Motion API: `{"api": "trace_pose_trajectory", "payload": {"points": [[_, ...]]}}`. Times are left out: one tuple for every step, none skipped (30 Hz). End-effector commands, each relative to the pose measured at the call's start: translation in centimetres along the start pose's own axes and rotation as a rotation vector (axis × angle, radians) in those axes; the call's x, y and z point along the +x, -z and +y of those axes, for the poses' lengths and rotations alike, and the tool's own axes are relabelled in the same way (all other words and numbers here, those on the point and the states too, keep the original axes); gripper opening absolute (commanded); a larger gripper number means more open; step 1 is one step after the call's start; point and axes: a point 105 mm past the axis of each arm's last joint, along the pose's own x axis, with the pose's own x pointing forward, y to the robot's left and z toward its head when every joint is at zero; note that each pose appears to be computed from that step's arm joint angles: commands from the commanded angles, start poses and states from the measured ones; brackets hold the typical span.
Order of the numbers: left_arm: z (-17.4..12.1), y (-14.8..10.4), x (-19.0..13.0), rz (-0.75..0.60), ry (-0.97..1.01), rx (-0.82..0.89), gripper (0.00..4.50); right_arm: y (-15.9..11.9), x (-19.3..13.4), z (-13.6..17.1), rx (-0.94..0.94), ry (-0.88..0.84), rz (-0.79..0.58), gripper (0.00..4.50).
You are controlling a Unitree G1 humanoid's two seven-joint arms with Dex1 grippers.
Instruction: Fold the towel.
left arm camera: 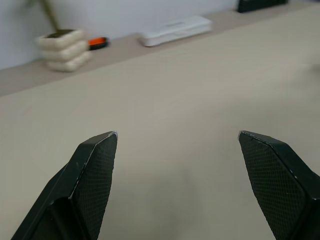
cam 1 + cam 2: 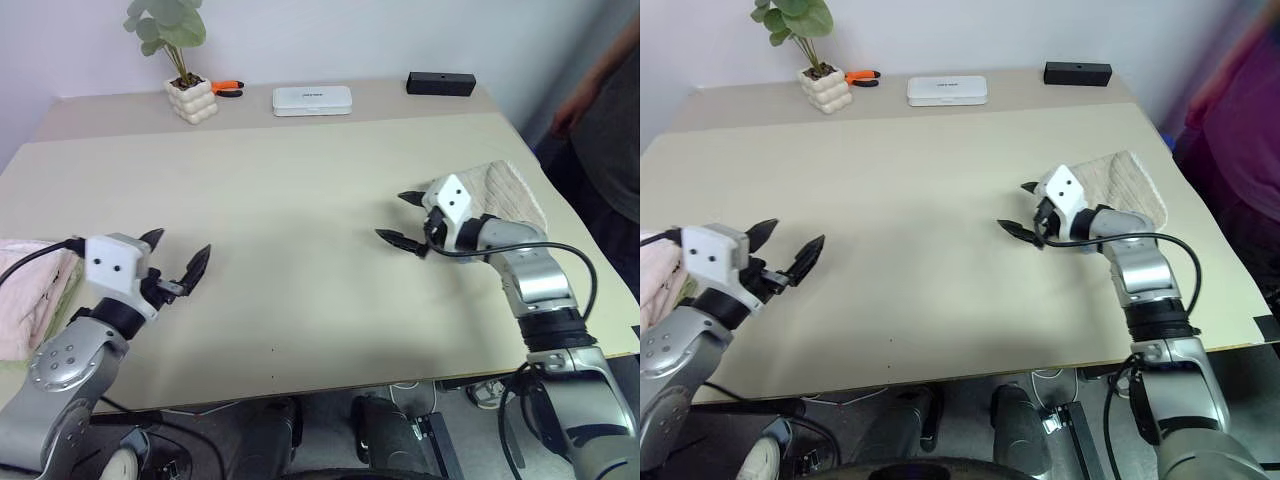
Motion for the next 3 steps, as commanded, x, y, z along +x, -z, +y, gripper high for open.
{"api": "trace_pose_trajectory", "payload": {"points": [[0.19,-0.3,0.35,-0.022,0.006,0.028,3.95,-1.94,-0.43,0.05,-0.038,0.01,-0.054,4.5],[0.21,-0.25,0.44,-0.022,0.007,0.03,3.95,-2.06,-0.49,0.13,-0.037,0.011,-0.056,4.5],[0.21,-0.19,0.51,-0.021,0.008,0.032,3.95,-2.15,-0.53,0.18,-0.034,0.013,-0.058,4.5]]}}
